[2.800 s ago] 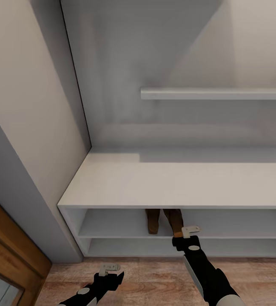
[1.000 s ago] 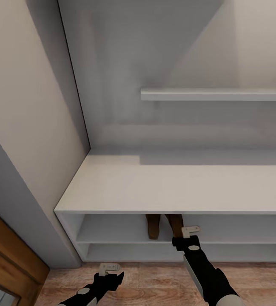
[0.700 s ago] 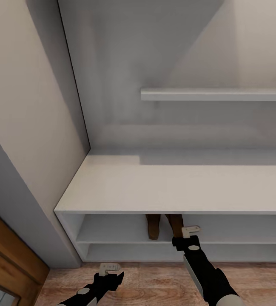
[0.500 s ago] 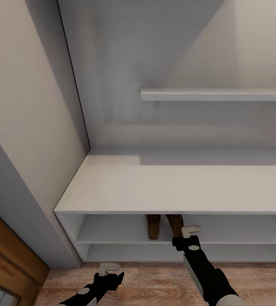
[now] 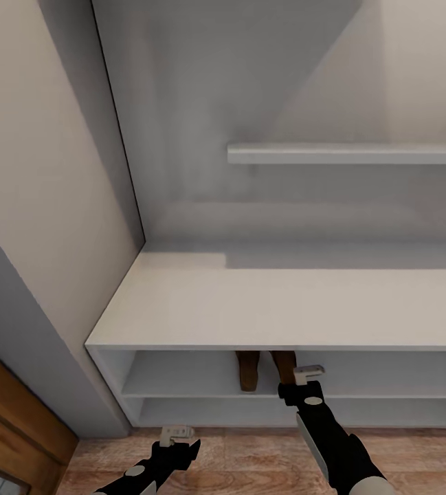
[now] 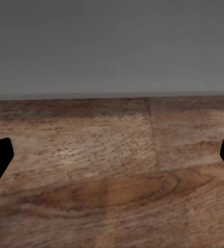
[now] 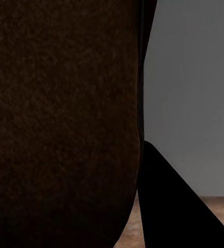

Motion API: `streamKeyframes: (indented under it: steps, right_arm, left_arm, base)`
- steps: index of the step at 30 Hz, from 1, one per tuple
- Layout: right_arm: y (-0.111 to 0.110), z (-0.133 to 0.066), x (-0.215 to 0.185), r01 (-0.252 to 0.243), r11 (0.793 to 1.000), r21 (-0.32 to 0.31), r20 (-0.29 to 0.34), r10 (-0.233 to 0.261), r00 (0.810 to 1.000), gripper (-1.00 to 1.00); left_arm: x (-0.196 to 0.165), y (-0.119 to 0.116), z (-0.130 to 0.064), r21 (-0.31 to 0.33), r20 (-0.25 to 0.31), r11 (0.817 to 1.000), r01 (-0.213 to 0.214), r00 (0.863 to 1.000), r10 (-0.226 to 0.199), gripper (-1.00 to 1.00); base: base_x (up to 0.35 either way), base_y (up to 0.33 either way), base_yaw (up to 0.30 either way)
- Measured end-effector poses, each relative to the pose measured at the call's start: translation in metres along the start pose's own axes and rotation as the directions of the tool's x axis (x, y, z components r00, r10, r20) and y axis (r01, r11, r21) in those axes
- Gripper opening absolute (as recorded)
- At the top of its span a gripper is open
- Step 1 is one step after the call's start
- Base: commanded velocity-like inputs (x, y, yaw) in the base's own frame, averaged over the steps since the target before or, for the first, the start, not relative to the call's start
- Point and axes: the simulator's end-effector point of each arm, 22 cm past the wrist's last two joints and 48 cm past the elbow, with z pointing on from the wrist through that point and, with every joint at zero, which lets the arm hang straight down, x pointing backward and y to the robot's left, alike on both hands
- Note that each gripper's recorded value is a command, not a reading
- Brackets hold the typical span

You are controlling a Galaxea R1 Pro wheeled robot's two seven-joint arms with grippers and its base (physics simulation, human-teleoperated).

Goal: Pick up the two gym shoes and the two sandals from the corridor floor and place them onto the hallstand (shoe rack) in the corridor, making sure they are on the rack and not on the floor. Arrange them so the two gym shoes are next to each other and the two sandals are next to each other.

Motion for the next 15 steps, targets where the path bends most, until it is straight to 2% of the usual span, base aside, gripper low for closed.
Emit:
streamKeyframes:
  steps: [15]
  right_arm:
    - [-0.0001,0.0,0.0,0.0,1.0,0.0,0.0,0.0,1.0,-1.0]
  left_arm:
    - [0.0,0.0,0.0,0.0,0.0,1.0,-0.001,1.0,0.001,1.0]
  base:
    - [0.024,0.0,0.0]
